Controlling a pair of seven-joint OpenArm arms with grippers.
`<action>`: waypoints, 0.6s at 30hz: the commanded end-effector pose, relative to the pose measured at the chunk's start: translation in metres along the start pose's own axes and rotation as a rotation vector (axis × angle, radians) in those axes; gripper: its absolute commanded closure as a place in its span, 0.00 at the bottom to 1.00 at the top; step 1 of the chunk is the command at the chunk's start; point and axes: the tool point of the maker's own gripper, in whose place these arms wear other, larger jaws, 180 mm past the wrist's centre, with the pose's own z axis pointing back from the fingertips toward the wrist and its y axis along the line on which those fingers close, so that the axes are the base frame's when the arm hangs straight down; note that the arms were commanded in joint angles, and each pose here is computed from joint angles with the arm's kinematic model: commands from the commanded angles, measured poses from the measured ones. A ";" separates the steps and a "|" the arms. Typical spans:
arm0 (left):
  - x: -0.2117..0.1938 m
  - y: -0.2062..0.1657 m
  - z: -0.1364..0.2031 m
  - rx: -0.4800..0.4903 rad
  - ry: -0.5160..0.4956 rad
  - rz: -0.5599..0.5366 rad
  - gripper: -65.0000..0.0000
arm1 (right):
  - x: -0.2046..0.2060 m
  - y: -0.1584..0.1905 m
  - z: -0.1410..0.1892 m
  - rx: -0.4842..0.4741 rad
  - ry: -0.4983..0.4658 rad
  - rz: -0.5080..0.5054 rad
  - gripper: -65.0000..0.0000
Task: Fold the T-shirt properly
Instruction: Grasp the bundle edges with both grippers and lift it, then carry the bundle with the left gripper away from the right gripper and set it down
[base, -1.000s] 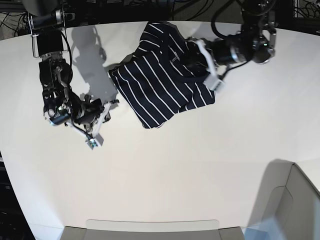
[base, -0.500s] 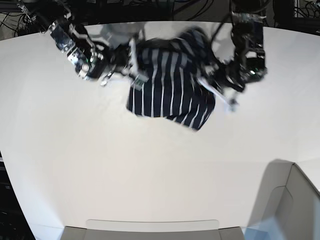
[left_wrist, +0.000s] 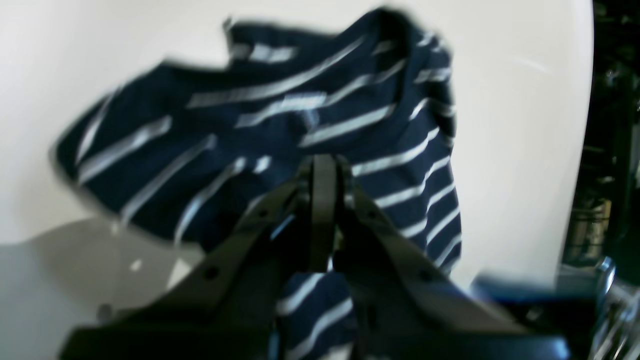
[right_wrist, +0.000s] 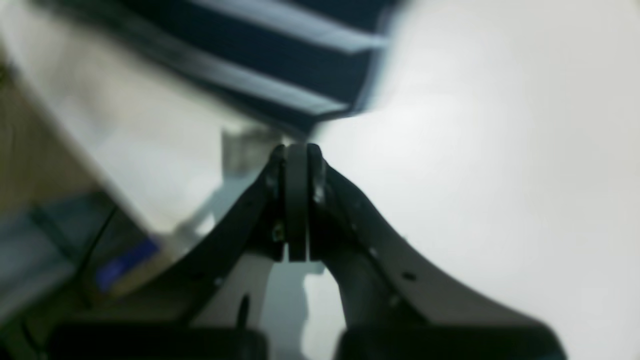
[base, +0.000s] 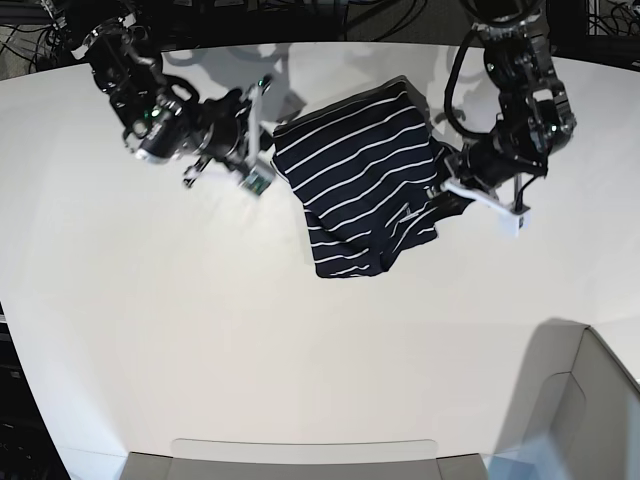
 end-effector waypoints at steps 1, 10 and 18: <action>0.006 -0.024 0.006 -0.091 -0.023 -0.005 1.00 | 0.013 -0.023 0.012 -0.064 -0.061 -0.040 1.00; -0.095 -0.072 -0.025 -0.195 0.351 -0.261 1.00 | 0.006 -0.103 0.045 -0.252 -0.136 -0.257 1.00; -0.136 -0.001 -0.055 0.035 0.552 -0.319 1.00 | -0.013 -0.103 0.036 -0.240 -0.087 -0.291 1.00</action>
